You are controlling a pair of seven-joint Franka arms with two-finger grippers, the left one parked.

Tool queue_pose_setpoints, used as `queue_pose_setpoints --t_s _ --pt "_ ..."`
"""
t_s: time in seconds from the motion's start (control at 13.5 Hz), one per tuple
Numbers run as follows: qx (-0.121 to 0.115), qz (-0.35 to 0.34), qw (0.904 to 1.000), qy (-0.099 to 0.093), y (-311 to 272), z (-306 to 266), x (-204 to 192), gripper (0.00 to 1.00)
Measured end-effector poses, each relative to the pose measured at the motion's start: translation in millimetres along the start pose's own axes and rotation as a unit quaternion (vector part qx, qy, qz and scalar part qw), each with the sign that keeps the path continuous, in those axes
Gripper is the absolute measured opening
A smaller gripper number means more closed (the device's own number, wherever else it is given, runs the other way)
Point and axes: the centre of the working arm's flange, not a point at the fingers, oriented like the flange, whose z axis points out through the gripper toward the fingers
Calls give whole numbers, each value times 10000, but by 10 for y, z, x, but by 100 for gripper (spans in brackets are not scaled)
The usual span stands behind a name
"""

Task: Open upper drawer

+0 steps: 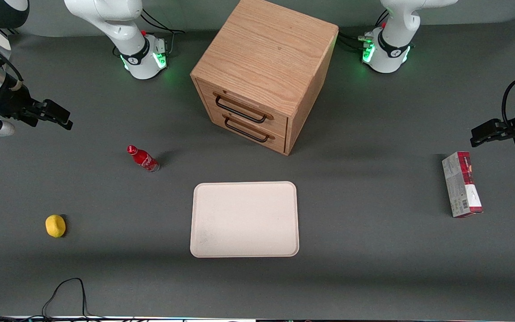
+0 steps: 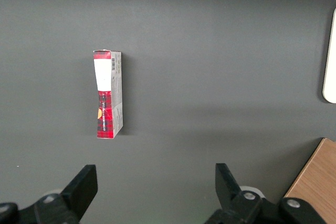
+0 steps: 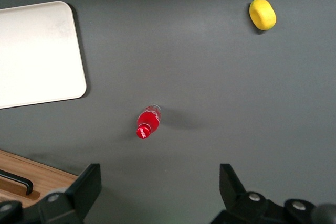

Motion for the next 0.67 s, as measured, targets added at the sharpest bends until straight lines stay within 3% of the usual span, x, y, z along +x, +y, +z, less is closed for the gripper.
queue_pose_setpoints --t_s 0.37,0.67 --pt "25 -42 9999 117 -56 -71 45 100" --pt "120 -360 9989 289 -799 -195 110 100"
